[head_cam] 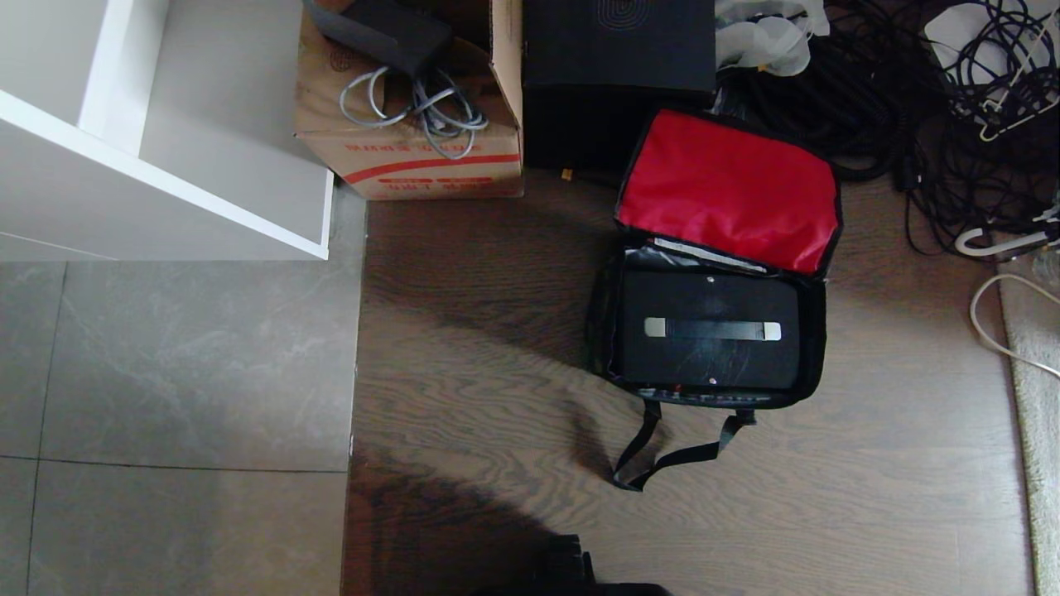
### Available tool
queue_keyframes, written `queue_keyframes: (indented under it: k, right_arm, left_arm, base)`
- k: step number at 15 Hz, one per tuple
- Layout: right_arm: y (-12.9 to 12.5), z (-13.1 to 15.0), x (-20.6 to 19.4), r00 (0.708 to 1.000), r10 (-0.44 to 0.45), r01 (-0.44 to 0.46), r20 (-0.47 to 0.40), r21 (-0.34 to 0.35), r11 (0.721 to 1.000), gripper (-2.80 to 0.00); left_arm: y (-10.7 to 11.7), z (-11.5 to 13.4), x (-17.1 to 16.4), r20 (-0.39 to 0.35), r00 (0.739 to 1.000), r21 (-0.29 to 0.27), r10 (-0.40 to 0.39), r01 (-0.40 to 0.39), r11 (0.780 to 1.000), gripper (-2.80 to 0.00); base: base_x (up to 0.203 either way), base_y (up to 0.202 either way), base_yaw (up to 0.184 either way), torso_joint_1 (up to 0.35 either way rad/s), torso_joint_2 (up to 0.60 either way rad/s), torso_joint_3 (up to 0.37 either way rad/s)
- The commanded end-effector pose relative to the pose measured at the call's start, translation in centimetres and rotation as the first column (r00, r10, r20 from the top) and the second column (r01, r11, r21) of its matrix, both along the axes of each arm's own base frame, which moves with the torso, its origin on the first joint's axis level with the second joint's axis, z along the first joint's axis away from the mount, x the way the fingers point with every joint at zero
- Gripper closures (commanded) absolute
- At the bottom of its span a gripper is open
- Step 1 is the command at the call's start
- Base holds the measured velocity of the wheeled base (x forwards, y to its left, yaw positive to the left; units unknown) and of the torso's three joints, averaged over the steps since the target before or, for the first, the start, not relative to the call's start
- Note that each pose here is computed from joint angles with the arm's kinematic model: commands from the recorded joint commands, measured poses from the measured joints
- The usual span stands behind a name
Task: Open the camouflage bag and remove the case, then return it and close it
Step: Grip the handle
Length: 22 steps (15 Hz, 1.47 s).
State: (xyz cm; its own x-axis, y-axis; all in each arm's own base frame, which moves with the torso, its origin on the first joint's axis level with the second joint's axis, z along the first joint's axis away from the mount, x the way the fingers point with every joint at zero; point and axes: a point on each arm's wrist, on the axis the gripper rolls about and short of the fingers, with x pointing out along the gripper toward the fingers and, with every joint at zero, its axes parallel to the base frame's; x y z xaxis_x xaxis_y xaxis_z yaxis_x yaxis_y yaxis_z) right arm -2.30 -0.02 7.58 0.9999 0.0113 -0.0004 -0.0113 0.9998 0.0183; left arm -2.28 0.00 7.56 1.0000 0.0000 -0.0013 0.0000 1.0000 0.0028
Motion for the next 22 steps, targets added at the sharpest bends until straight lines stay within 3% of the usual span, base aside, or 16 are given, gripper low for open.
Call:
queue_keyframes:
  k: [1,22]
  right_arm:
    - [0.00,-0.02,0.02,1.000,0.001,-0.001,-0.003,0.000,1.000,0.00]
    - [0.00,-0.02,0.02,1.000,-0.001,0.001,-0.003,0.000,1.000,0.00]
  left_arm:
    - [0.00,-0.02,0.00,0.000,1.000,0.000,0.000,0.000,1.000,0.00]
    - [0.00,-0.01,0.00,0.000,1.000,0.000,0.000,0.000,1.000,0.00]
  base:
    - [0.000,0.000,0.000,0.000,0.00,0.000]
    - [0.000,0.000,0.000,0.000,0.00,0.000]
